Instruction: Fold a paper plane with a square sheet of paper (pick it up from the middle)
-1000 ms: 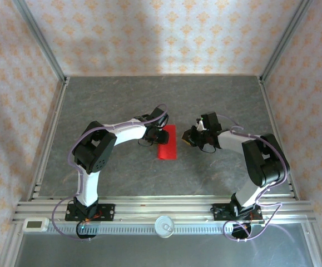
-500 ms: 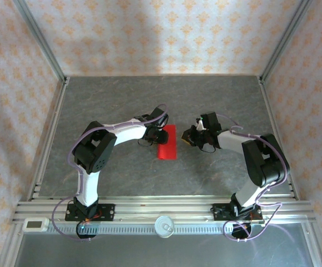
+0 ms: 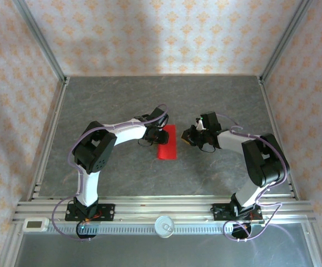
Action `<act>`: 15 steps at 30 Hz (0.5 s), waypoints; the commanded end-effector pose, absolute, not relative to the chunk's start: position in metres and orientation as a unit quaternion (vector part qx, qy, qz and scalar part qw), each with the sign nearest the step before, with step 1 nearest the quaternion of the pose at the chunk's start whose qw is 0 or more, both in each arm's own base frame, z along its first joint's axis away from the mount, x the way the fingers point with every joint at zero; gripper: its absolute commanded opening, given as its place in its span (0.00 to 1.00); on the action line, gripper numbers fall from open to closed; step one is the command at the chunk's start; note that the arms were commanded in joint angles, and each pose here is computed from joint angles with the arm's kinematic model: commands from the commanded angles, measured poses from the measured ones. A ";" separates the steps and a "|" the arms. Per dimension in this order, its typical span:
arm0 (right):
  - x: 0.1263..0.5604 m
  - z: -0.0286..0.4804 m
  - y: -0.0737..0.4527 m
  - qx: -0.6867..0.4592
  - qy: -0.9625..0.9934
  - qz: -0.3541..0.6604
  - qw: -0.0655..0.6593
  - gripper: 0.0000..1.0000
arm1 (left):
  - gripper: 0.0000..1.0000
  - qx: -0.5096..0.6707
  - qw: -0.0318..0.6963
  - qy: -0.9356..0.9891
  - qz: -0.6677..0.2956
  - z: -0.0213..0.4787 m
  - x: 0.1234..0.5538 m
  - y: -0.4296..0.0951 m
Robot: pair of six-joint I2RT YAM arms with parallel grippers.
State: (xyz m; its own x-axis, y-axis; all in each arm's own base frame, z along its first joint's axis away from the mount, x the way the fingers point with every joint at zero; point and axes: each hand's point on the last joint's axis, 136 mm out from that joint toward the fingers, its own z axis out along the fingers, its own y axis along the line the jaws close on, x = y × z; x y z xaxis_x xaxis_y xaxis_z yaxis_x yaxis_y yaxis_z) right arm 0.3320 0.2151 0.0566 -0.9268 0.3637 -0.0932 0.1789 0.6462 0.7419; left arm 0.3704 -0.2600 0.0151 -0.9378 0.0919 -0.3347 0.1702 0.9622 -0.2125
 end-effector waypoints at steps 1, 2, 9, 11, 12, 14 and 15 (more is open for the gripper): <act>0.338 0.060 0.224 0.145 0.895 0.405 0.118 0.14 | 0.47 0.051 0.150 0.987 -0.011 -0.041 0.377 -0.210; 0.338 0.060 0.224 0.144 0.895 0.405 0.118 0.14 | 0.48 0.050 0.150 0.987 -0.011 -0.041 0.377 -0.210; 0.339 0.059 0.227 0.144 0.895 0.405 0.116 0.14 | 0.49 0.052 0.151 0.987 -0.011 -0.039 0.378 -0.210; 0.339 0.058 0.227 0.144 0.896 0.404 0.116 0.14 | 0.49 0.052 0.152 0.987 -0.010 -0.038 0.378 -0.210; 0.339 0.058 0.227 0.144 0.896 0.404 0.116 0.14 | 0.49 0.052 0.152 0.987 -0.011 -0.038 0.378 -0.210; 0.339 0.058 0.227 0.144 0.896 0.404 0.116 0.14 | 0.48 0.053 0.152 0.987 -0.012 -0.038 0.379 -0.211; 0.339 0.058 0.227 0.144 0.896 0.404 0.115 0.14 | 0.48 0.052 0.153 0.987 -0.012 -0.037 0.379 -0.211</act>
State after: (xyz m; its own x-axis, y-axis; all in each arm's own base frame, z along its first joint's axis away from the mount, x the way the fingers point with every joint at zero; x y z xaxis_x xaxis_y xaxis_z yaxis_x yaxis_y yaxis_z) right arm 0.3303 0.2203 0.0497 -0.9329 0.3517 -0.0774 0.1826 0.6473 0.7401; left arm 0.3708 -0.2610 0.0152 -0.9384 0.0928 -0.3329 0.1712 0.9616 -0.2146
